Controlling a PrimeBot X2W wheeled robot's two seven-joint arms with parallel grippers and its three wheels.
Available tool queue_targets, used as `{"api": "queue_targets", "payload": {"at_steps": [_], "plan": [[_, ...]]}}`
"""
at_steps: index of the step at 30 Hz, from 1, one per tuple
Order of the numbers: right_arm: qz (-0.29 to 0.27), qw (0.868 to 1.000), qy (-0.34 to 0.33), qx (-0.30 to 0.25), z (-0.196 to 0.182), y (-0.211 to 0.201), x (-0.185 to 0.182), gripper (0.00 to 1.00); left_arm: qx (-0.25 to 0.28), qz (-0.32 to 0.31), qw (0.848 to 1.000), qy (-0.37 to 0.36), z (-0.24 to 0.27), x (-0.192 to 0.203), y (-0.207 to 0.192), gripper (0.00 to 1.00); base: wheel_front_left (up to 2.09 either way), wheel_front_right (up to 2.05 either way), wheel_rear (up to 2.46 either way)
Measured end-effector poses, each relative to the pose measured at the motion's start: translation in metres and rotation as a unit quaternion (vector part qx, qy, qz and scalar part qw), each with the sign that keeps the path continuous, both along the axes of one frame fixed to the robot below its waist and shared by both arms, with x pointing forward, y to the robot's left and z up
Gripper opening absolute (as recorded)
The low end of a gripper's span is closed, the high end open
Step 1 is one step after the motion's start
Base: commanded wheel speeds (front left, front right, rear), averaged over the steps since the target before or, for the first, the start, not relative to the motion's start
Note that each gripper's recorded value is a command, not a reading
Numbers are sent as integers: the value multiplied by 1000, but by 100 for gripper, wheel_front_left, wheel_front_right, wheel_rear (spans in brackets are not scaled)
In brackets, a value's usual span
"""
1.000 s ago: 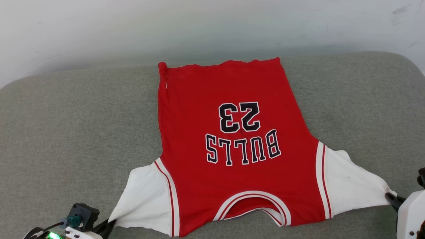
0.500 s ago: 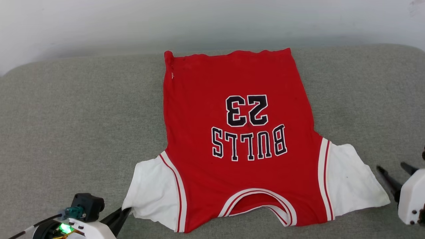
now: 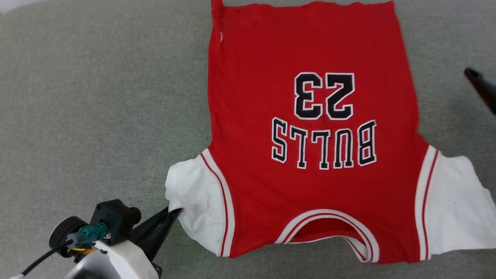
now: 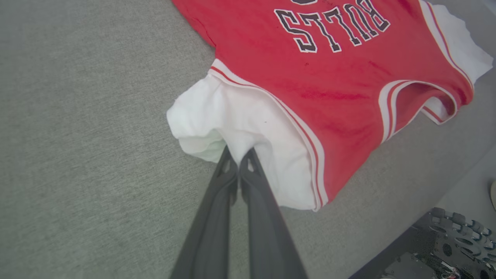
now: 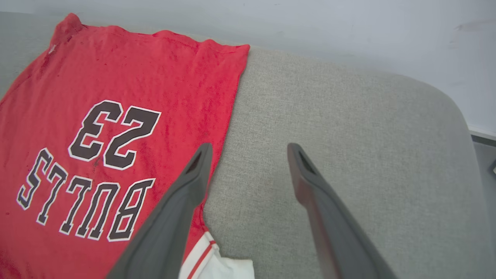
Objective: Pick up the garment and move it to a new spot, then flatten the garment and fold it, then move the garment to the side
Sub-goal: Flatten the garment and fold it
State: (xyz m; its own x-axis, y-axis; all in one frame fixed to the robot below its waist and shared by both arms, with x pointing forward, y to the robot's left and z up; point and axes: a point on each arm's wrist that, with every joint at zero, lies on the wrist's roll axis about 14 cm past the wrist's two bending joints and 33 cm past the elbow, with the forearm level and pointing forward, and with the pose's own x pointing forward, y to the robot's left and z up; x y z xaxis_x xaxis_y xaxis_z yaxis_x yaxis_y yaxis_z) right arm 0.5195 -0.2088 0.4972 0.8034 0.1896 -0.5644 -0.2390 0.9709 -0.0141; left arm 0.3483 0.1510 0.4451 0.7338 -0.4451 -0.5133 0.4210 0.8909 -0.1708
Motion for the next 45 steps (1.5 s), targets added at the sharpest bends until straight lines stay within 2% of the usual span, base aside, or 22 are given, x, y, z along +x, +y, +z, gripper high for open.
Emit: {"api": "queue_targets", "payload": {"at_steps": [4,9,15,23,27,32,33,34,45], "plan": [[5,999,32,-35,-9,5,47,100,0,-9,1000,1,-1,6,-5,0,0,0,0],[0,995,93,-28,-34,21,92,100,21,-18,1000,-11,2,9,-1,0,0,0,0],[-6,988,140,-58,-69,37,134,100,25,-4,1000,1,2,3,2,0,0,0,0],[-13,981,180,-69,-114,57,163,100,25,15,999,13,-1,0,3,0,0,0,0],[-10,976,202,-77,-138,65,165,100,27,23,999,19,-5,0,6,0,0,0,0],[-5,977,204,-64,-149,74,167,100,29,33,999,24,-9,-2,10,0,0,0,0],[-7,977,205,-61,-150,73,167,38,29,34,999,24,-9,-2,11,0,0,0,0],[-6,976,206,-63,-151,74,166,0,28,36,999,24,-9,-2,11,0,0,0,0],[-8,973,216,-81,-143,57,138,0,43,54,998,-3,-2,0,25,0,0,0,0]]}}
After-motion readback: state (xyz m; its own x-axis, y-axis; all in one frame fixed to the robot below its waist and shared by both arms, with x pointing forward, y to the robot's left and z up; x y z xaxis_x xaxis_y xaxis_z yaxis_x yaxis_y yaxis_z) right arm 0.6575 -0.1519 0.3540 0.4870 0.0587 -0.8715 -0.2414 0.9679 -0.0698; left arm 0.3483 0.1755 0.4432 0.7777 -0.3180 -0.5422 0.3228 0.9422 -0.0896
